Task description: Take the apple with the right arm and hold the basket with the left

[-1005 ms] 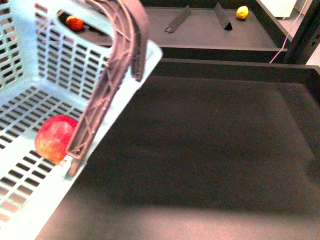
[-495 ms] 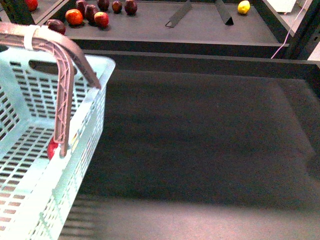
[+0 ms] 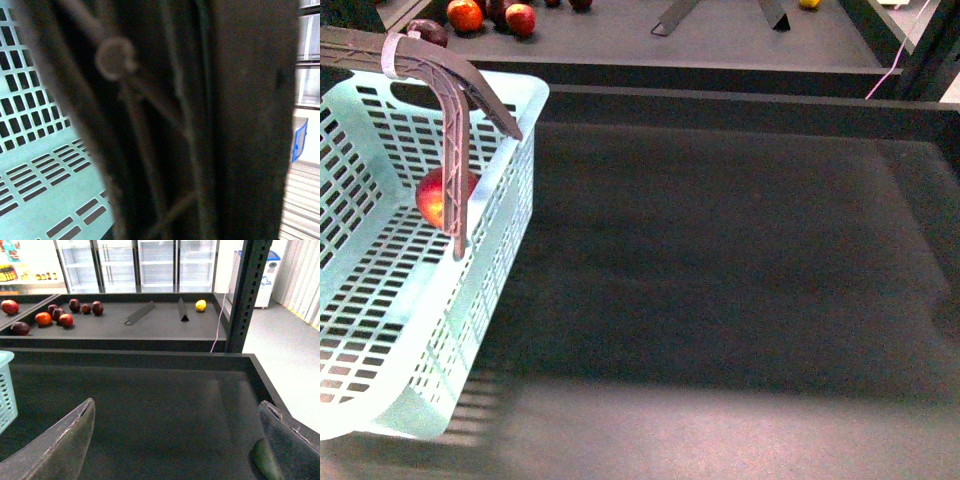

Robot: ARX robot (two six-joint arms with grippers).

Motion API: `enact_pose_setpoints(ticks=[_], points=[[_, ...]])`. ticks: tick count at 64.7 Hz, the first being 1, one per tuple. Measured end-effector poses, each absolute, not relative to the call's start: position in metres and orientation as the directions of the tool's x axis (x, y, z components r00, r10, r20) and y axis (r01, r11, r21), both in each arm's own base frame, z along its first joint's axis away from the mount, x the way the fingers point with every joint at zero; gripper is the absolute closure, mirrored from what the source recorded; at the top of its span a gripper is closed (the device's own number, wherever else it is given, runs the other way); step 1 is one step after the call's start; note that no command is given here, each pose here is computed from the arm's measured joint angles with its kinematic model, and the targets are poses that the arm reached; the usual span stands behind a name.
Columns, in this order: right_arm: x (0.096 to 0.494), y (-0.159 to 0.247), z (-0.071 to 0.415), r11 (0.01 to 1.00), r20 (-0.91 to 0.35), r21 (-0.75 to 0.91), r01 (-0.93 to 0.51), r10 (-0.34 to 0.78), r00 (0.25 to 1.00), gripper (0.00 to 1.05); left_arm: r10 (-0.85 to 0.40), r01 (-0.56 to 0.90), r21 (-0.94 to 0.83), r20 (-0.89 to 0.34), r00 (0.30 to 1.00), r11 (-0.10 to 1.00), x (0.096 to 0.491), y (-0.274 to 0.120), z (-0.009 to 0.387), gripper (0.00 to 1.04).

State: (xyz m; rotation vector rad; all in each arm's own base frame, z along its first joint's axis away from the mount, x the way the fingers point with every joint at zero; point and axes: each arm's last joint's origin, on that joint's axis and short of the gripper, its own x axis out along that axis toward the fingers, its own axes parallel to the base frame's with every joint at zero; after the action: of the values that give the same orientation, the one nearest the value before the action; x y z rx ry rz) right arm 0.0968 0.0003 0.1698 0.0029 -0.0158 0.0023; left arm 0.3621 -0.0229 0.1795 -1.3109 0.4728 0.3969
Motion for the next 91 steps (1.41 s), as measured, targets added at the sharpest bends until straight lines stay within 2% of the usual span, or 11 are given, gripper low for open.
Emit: enact_pose_setpoints(ticks=[13, 28, 45, 65, 75, 77, 91], points=[[0.097, 0.000, 0.170, 1.000, 0.016, 0.003, -0.003, 0.003, 1.000, 0.09, 0.009, -0.544, -0.816, -0.553, 0.833, 0.197, 0.371, -0.013, 0.157, 0.90], [0.097, 0.000, 0.170, 1.000, 0.016, 0.003, -0.002, 0.002, 1.000, 0.09, 0.013, -0.555, -0.816, -0.561, 0.828, 0.163, 0.362, -0.002, 0.141, 0.90], [0.097, 0.000, 0.170, 1.000, 0.016, 0.003, -0.003, 0.003, 1.000, 0.09, -0.001, -0.556, -0.815, -0.564, 0.826, 0.160, 0.356, 0.000, 0.136, 0.89], [0.097, 0.000, 0.170, 1.000, 0.016, 0.003, -0.003, 0.003, 1.000, 0.09, 0.032, -0.595, -0.782, -0.600, 0.799, 0.186, 0.333, -0.002, 0.151, 0.35], [0.097, 0.000, 0.170, 1.000, 0.016, 0.003, -0.003, 0.003, 1.000, 0.09, 0.067, -0.557, -0.814, -0.554, 0.830, 0.168, 0.305, -0.005, 0.177, 0.09], [0.097, 0.000, 0.170, 1.000, 0.016, 0.003, -0.002, 0.002, 1.000, 0.09, 0.073, -0.553, -0.816, -0.549, 0.833, 0.168, 0.300, -0.006, 0.181, 0.05], [0.097, 0.000, 0.170, 1.000, 0.016, 0.003, -0.003, 0.003, 1.000, 0.09, 0.098, -0.508, -0.841, -0.499, 0.861, 0.185, 0.268, -0.016, 0.215, 0.07]])
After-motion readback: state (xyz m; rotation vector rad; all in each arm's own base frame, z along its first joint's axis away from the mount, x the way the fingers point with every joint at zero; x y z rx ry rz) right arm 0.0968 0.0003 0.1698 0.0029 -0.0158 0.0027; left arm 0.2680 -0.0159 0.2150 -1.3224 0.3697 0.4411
